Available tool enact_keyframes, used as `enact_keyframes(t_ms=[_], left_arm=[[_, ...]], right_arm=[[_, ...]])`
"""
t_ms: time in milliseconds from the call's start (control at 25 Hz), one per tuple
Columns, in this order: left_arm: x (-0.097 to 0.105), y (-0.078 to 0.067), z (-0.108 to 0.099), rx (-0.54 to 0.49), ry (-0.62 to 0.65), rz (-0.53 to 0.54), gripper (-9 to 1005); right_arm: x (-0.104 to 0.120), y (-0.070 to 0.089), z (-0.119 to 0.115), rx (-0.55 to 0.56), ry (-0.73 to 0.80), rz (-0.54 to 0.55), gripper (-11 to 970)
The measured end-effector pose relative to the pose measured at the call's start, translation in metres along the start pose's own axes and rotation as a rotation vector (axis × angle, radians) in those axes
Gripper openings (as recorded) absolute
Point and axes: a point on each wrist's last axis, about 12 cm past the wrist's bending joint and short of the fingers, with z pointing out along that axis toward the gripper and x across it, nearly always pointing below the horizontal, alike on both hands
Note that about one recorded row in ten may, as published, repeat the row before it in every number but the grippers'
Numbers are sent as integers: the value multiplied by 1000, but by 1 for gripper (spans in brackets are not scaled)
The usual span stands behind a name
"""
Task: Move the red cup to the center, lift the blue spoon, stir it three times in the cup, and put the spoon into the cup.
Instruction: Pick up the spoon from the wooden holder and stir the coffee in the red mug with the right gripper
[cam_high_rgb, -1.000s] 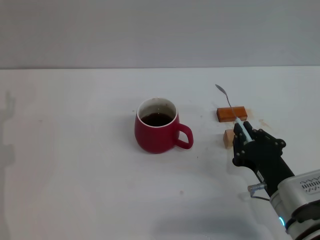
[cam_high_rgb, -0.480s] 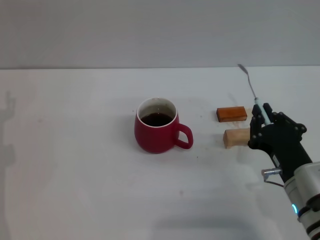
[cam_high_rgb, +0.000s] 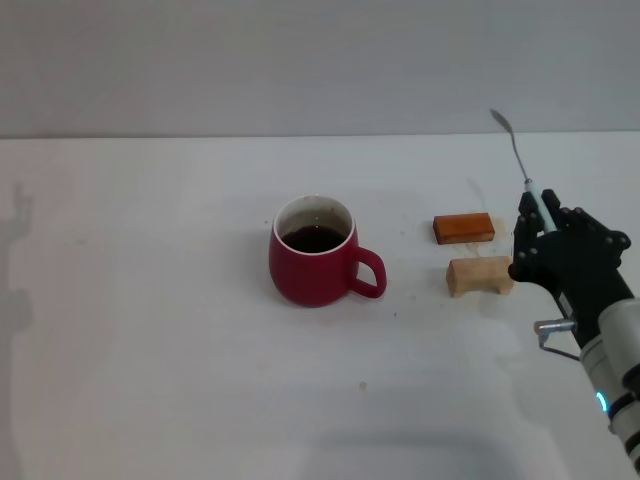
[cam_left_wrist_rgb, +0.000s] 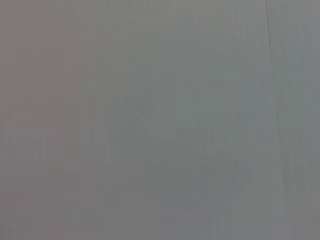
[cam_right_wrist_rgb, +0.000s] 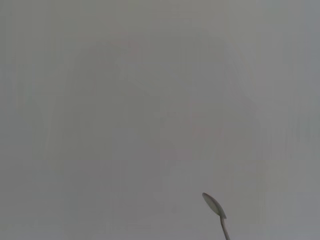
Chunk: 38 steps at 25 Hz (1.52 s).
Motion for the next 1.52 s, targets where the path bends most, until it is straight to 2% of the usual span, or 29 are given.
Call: enact_keyframes(t_ms=[320, 560, 640, 1000, 1520], left_arm=[[0, -1, -1, 1, 2, -2, 749], [2, -2, -2, 1, 5, -4, 749], [2, -2, -2, 1, 5, -4, 749], [2, -4, -3, 3, 7, -7, 749], [2, -5, -4, 4, 8, -10, 749]], right_arm=[[-8, -4, -4, 5, -43, 3, 141], [-11, -18, -8, -50, -97, 101, 141], [-12, -19, -9, -56, -103, 102, 141], [-22, -40, -18, -207, -163, 169, 141], [-44, -41, -9, -320, -50, 75, 141]])
